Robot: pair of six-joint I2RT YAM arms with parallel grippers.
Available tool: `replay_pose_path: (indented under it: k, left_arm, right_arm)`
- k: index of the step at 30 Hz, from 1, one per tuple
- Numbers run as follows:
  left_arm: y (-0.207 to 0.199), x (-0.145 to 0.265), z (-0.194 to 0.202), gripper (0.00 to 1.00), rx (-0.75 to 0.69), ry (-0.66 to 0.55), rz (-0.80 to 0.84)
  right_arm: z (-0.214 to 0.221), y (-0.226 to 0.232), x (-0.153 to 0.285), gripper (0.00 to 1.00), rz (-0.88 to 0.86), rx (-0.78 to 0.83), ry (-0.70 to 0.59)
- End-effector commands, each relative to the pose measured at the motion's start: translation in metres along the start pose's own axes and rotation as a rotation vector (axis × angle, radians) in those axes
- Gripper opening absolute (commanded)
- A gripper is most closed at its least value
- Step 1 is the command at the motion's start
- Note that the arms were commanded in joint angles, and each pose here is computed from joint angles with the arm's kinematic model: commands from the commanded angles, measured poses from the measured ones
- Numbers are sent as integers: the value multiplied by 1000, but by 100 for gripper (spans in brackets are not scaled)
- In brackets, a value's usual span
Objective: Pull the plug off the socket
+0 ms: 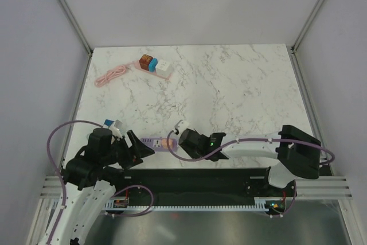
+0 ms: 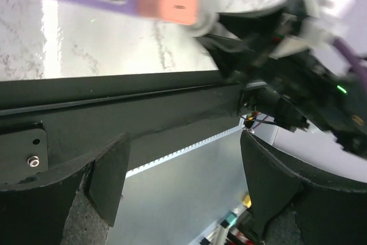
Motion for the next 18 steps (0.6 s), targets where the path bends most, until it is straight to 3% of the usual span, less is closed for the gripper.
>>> replay_pose_path:
  k: [1, 3, 6, 10, 13, 14, 18]
  left_arm:
    - [9, -29, -3, 83, 112, 5, 13]
    - [12, -47, -9, 82, 146, -6, 26]
    - [13, -66, -19, 82, 153, -5, 38]
    - [9, -80, -39, 86, 78, -68, 24]
    - [10, -93, -51, 90, 27, -40, -35]
    - [11, -97, -54, 90, 19, -25, -45]
    - [10, -121, -58, 72, -23, 59, -41]
  right_arm:
    - [35, -23, 25, 11, 80, -174, 40]
    - [55, -35, 32, 12, 119, -205, 65]
    - [53, -40, 49, 15, 94, -255, 1]
    - [50, -43, 55, 20, 89, -232, -5]
    - [51, -38, 52, 39, 26, -209, 24]
    - [51, -36, 52, 51, 10, -204, 36]
    - [43, -33, 57, 78, -29, -183, 25]
Point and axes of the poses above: each gripper's point midway between its finger pads, its own x axis back along the fingers, its own y axis along the line the jaws close on, z = x × y, the point moved 10 cm from there along x, back along the fingers, and after that the axes turned 12 degrees about -x, right-handed, at the moved point
